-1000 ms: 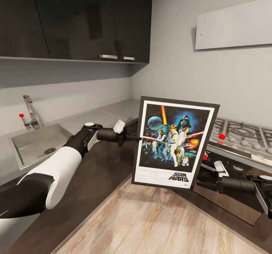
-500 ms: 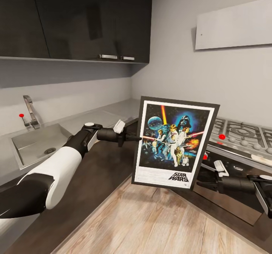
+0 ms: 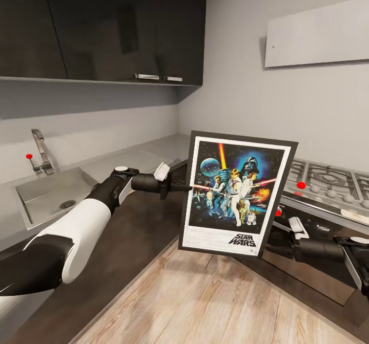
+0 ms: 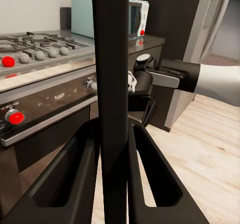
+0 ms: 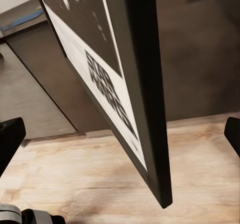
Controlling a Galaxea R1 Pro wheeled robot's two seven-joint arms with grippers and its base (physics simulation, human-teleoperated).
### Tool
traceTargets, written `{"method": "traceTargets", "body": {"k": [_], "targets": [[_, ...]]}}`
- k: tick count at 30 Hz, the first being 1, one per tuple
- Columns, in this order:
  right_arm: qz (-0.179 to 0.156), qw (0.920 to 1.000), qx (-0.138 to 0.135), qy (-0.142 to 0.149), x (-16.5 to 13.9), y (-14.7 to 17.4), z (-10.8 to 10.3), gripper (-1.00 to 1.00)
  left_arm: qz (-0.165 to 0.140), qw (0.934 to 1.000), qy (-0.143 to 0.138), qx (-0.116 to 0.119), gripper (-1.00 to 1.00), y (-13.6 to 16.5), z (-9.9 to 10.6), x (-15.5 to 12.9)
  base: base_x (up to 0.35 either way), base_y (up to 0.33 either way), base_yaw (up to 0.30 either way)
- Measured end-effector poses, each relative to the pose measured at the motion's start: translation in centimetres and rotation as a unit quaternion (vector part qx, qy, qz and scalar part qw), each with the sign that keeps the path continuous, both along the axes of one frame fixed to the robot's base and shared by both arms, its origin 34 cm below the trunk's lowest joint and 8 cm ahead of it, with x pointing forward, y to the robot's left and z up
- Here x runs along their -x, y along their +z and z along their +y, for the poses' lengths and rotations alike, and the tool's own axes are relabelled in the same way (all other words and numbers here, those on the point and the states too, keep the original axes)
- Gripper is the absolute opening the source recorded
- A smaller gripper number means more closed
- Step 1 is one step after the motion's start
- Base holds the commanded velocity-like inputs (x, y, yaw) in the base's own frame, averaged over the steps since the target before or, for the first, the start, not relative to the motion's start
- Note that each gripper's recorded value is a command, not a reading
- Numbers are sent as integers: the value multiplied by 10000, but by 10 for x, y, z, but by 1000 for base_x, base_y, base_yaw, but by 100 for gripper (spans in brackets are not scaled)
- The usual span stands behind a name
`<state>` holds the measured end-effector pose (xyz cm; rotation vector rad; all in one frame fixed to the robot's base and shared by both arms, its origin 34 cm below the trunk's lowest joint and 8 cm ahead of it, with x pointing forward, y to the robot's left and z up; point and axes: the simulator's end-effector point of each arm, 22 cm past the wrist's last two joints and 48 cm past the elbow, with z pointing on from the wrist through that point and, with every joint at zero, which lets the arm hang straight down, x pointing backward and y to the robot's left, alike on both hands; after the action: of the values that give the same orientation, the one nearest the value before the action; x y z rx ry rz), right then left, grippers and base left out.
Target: Pick up the poster from the kitchen countertop and hang it on one of the wall nails in the kitchen.
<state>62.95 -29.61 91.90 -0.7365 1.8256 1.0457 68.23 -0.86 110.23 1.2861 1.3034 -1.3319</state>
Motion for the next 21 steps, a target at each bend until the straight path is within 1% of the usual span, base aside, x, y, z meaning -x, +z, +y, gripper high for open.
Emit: {"method": "traceTargets", "body": {"k": [4, 21], "targets": [[-15, 10000, -20, 16, -1, 1, 3, 100, 1, 10000, -1, -2, -100, 0, 0, 0, 0, 0, 0], [-30, 10000, -21, 24, -1, 1, 4, 100, 1, 10000, -5, -1, -100, 0, -1, 0, 0, 0, 0]]}}
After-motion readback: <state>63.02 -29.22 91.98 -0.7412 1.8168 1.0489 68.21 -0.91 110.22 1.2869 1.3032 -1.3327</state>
